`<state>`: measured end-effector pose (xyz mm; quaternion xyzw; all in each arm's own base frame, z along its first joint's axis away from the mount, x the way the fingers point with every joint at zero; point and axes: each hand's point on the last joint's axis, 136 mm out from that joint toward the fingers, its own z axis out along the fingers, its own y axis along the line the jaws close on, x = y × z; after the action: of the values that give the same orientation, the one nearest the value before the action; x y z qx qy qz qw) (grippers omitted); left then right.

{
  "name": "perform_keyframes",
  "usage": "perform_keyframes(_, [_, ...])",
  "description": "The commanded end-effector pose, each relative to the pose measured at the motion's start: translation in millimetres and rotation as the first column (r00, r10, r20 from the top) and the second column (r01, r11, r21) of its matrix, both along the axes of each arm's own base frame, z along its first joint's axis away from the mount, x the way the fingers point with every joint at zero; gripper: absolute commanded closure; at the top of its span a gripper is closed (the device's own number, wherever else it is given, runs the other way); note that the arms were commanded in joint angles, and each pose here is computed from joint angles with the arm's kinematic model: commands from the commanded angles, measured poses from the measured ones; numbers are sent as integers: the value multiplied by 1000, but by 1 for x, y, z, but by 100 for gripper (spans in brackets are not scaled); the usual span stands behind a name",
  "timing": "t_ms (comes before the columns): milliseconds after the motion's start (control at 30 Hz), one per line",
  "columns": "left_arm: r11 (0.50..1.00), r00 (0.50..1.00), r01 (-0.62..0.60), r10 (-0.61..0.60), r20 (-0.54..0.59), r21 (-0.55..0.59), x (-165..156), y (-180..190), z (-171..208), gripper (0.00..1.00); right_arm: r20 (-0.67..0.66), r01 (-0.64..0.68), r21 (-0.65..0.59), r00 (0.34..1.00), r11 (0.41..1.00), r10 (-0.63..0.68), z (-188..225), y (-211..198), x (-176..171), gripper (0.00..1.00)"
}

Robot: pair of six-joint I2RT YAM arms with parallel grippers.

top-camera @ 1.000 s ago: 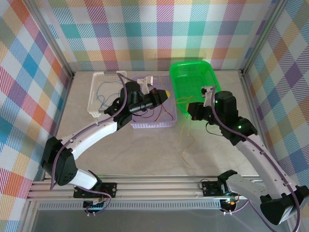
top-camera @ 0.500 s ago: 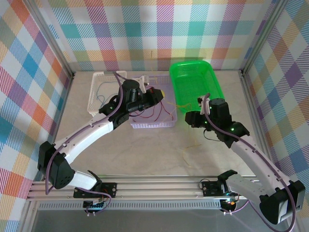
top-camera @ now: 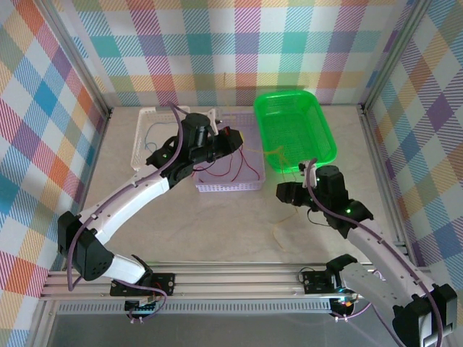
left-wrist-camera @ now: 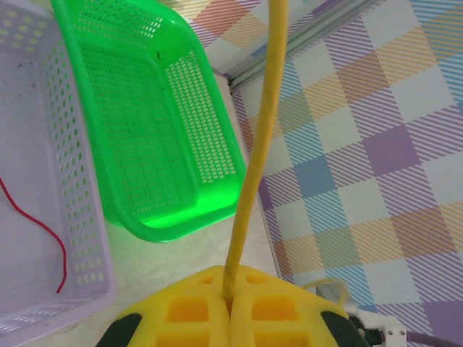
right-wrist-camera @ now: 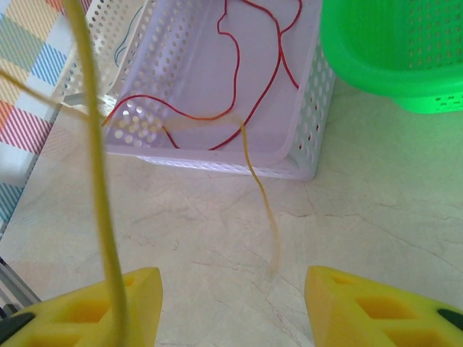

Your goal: Untangle the cables

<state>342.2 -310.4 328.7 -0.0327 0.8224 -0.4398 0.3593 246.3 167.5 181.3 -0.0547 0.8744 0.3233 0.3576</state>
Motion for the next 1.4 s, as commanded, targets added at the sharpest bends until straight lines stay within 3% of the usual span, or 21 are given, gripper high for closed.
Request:
perform_keyframes(0, [999, 999, -13, 11, 46, 30, 2, 3, 16, 100, 47, -32, 15, 998, 999, 31, 3, 3, -2, 47])
perform_keyframes(100, [997, 999, -29, 25, 46, 71, 3, 12, 15, 100, 50, -36, 19, 998, 999, 35, 1, 2, -5, 50])
perform_keyframes(433, [984, 994, -89, 77, 82, 154, 7, 38, 25, 100, 48, -63, 17, 997, 998, 62, -4, 4, -9, 90])
perform_keyframes(533, [979, 989, -130, 117, 94, 154, 11, 57, 31, 100, 44, -65, 14, 997, 998, 64, -5, 4, -10, 92])
perform_keyframes(600, [975, 985, -156, 142, 93, 161, 13, 69, 33, 100, 43, -69, 18, 997, 997, 68, -5, 5, -10, 86])
perform_keyframes(700, [974, 983, -170, 157, 93, 152, 15, 77, 35, 100, 35, -90, 34, 995, 995, 88, -7, 9, -12, 69])
perform_keyframes(867, [979, 986, -159, 150, 77, 129, 14, 74, 33, 100, 29, -113, 76, 993, 991, 111, -9, 17, -10, 61])
perform_keyframes(1000, [983, 989, -142, 136, 63, 113, 14, 69, 31, 100, 51, -123, 105, 992, 987, 118, -7, 21, -7, 47])
perform_keyframes(1200, [987, 990, -135, 131, 54, 89, 13, 66, 34, 100, 156, -84, 112, 985, 990, 66, -5, 19, 9, 41])
perform_keyframes(1367, [984, 986, -164, 163, 22, 69, 11, 71, 36, 100, 170, -30, 120, 985, 992, 9, -20, 16, 23, 40])
